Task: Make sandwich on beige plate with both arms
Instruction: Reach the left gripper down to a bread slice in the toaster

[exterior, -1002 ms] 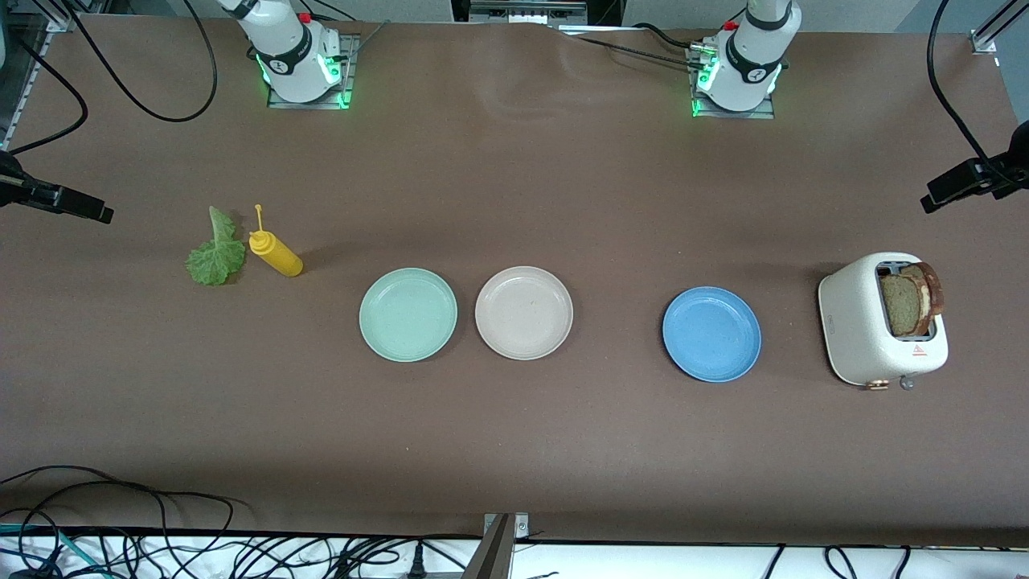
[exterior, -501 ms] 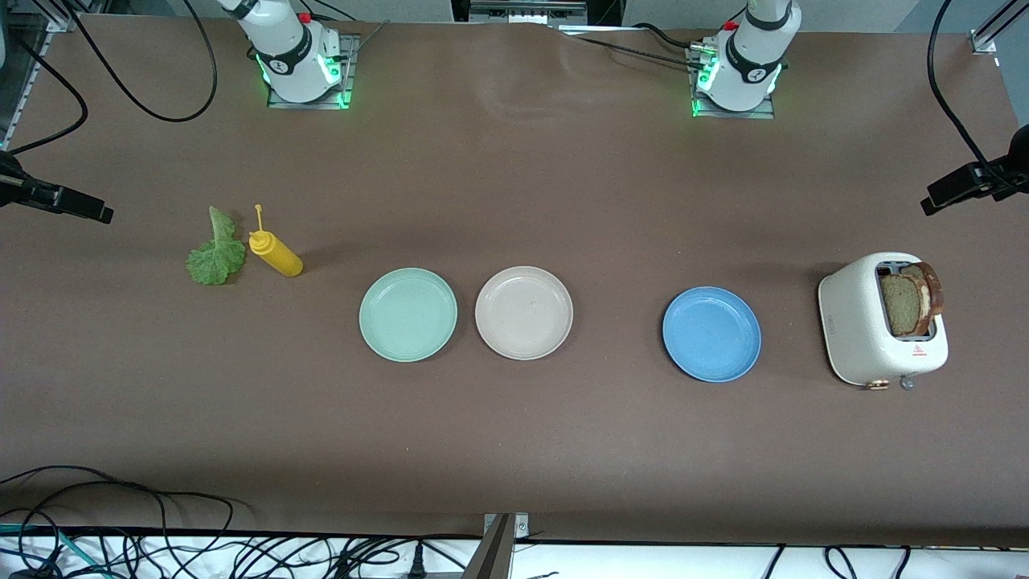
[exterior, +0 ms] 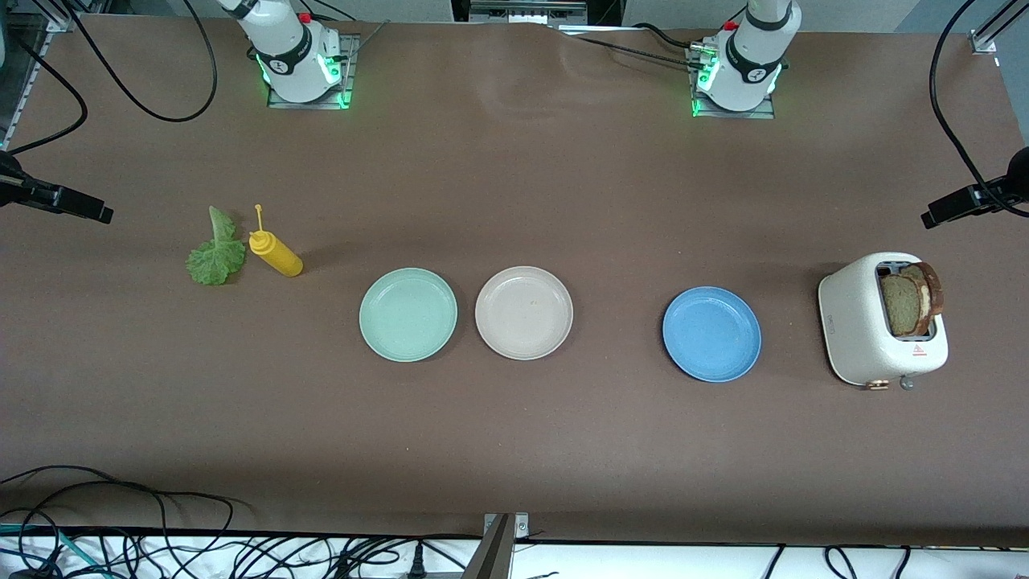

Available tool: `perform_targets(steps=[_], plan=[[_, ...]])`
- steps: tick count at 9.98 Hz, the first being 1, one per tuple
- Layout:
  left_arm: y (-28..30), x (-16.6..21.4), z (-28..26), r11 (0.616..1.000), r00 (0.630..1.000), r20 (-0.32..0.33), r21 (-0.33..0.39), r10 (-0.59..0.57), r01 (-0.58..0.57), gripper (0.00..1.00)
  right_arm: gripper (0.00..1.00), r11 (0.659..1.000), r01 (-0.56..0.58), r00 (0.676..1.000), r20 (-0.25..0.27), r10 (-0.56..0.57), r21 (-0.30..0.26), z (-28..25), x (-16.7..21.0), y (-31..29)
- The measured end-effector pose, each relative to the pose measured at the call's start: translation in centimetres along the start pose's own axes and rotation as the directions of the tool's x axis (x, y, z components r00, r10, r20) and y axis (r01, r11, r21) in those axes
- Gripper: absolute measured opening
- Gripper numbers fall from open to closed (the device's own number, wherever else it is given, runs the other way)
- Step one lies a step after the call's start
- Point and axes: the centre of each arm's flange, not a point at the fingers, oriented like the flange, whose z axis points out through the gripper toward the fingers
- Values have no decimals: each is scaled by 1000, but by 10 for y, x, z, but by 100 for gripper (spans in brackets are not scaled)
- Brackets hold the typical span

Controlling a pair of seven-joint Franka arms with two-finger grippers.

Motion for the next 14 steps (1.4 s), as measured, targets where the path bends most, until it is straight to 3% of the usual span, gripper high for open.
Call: perform_targets(steps=[2, 6, 12, 13, 14], plan=[[-26, 34, 45, 999, 997, 62, 2, -47, 47, 100, 100, 1000, -1, 1000, 0, 1, 0, 0, 0, 0], [-37, 84, 92, 998, 999, 40, 53, -22, 20, 100, 100, 1000, -1, 1000, 0, 1, 0, 0, 0, 1], [-33, 124, 167, 998, 999, 37, 58, -11, 9, 100, 100, 1000, -2, 1000, 1, 2, 0, 0, 0, 1], [-32, 126, 170, 998, 999, 40, 58, -11, 8, 99, 100, 1000, -2, 1000, 1, 2, 0, 0, 0, 1], [-32, 126, 170, 998, 999, 39, 58, -10, 8, 90, 100, 1000, -2, 1000, 1, 2, 0, 0, 0, 1]])
